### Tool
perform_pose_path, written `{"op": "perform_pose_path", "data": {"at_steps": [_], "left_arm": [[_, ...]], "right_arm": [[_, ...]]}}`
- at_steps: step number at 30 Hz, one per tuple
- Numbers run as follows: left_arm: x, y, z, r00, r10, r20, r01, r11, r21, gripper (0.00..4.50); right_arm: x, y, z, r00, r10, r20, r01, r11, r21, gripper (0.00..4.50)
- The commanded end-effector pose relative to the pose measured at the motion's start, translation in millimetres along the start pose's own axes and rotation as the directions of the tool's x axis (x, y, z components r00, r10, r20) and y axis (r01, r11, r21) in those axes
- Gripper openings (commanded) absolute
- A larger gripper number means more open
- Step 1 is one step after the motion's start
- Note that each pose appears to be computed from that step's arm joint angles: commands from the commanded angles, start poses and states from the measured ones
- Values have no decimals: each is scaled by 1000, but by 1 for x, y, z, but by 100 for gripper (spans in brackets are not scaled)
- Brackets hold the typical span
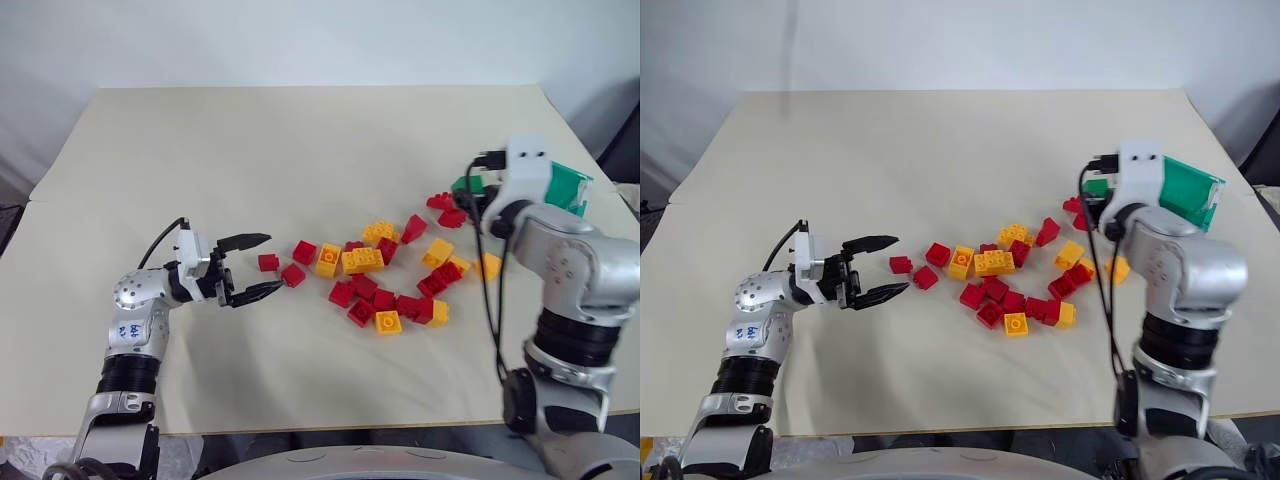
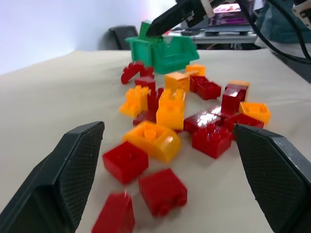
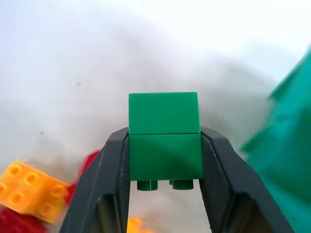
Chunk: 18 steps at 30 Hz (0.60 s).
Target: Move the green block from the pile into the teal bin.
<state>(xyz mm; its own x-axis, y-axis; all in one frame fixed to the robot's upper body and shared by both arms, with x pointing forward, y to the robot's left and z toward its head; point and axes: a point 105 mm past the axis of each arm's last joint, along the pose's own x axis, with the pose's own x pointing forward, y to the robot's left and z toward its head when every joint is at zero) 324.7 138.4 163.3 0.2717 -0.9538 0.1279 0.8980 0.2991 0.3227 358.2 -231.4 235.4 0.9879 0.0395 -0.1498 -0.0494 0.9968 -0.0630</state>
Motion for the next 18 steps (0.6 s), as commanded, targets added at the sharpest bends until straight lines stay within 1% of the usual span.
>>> {"op": "perform_pose_path", "data": {"at_steps": [1,2,4,7,10,13,16,18], "left_arm": [[33,9,18,999,-35,-4,35,996,80,450],[42,12,20,999,-41,-13,42,995,90,450],[60,18,22,999,-38,-35,41,994,101,450],[85,23,22,996,-44,-73,52,992,112,450],[106,24,26,996,-57,-68,65,991,118,450],[130,24,30,995,-77,-69,84,990,117,450],[141,26,30,994,-69,-84,78,991,110,450],[145,26,29,994,-64,-88,74,992,105,450]], "right_arm": [[-27,-67,29,965,-209,157,218,975,-42,149],[-32,-84,30,949,-265,169,277,960,-50,149],[-36,-107,26,924,-346,164,358,932,-51,149],[-32,-120,19,914,-376,154,388,920,-57,149],[-24,-124,8,922,-363,139,372,927,-47,149],[-10,-117,1,946,-288,147,298,953,-51,149],[0,-111,0,957,-245,156,252,967,-30,149],[6,-110,-4,962,-234,138,239,971,-25,149]]}}
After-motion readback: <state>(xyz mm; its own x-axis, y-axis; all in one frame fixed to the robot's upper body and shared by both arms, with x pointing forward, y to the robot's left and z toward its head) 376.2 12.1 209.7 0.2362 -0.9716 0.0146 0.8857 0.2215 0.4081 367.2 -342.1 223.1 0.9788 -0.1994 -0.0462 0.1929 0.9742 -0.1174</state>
